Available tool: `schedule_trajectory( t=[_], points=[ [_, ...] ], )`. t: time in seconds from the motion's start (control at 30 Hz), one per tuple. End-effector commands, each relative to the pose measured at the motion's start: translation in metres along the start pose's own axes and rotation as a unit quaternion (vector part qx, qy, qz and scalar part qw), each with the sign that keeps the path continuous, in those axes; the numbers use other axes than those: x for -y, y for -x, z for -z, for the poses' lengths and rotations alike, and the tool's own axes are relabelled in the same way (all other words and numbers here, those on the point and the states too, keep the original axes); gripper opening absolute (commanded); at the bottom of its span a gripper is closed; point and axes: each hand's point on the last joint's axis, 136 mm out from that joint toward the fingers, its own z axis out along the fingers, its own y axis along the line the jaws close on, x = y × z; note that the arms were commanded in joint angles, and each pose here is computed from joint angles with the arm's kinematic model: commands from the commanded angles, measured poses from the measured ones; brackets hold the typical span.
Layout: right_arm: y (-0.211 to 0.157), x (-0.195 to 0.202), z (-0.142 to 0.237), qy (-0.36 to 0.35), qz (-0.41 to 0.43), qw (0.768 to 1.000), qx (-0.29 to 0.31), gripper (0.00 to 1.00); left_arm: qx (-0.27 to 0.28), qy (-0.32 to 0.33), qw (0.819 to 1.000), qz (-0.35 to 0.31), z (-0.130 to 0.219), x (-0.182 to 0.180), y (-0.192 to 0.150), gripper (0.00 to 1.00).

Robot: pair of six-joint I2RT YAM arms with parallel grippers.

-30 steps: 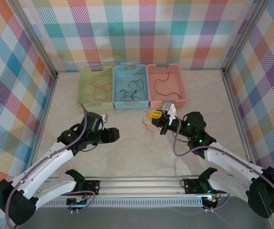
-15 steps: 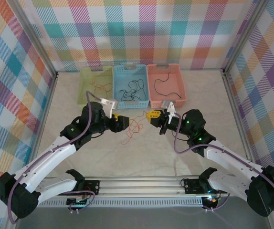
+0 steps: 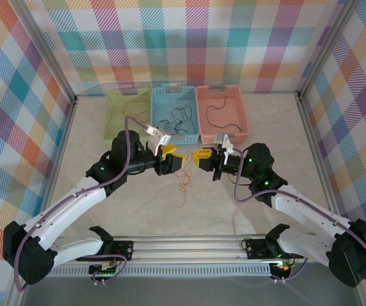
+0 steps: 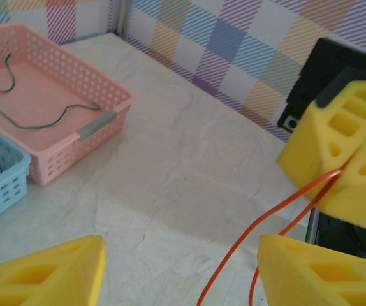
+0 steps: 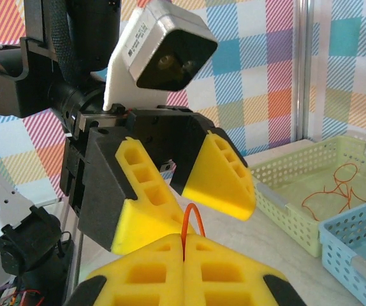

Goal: Untangle the cables

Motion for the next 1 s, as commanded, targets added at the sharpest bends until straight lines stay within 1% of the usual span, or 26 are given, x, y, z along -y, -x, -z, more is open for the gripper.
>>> schedule_trajectory(
  t=[0.0, 0.1, 0.27, 0.43, 0.6, 0.83, 0.97],
  points=[
    [0.015, -0.006, -0.001, 0.02, 0.001, 1.0, 0.013, 0.0, 0.016, -0.047, 0.998, -0.047, -0.003, 0.018, 0.005, 0.64],
    [0.014, -0.007, -0.002, 0.024, 0.0, 1.0, 0.011, 0.0, 0.01, -0.055, 0.997, -0.052, -0.006, 0.02, 0.0, 0.64],
    [0.015, -0.008, -0.002, 0.027, 0.0, 1.0, 0.011, 0.0, 0.001, -0.034, 0.998, -0.052, -0.011, 0.01, -0.003, 0.61],
    [0.015, -0.009, -0.002, 0.032, -0.002, 0.999, 0.009, 0.0, -0.005, -0.037, 0.998, -0.047, -0.019, 0.007, -0.006, 0.6],
    [0.013, -0.009, -0.003, 0.035, -0.006, 0.999, 0.008, 0.0, 0.001, -0.038, 0.999, -0.038, -0.026, 0.005, -0.009, 0.6],
    [0.015, -0.012, -0.003, 0.045, -0.008, 0.999, 0.01, 0.0, -0.001, 0.0, 1.0, -0.021, -0.04, -0.014, -0.018, 0.57],
    [0.018, -0.017, -0.002, 0.057, -0.008, 0.998, 0.013, 0.0, -0.006, 0.033, 0.999, -0.007, -0.047, -0.03, -0.025, 0.55]
  ],
)
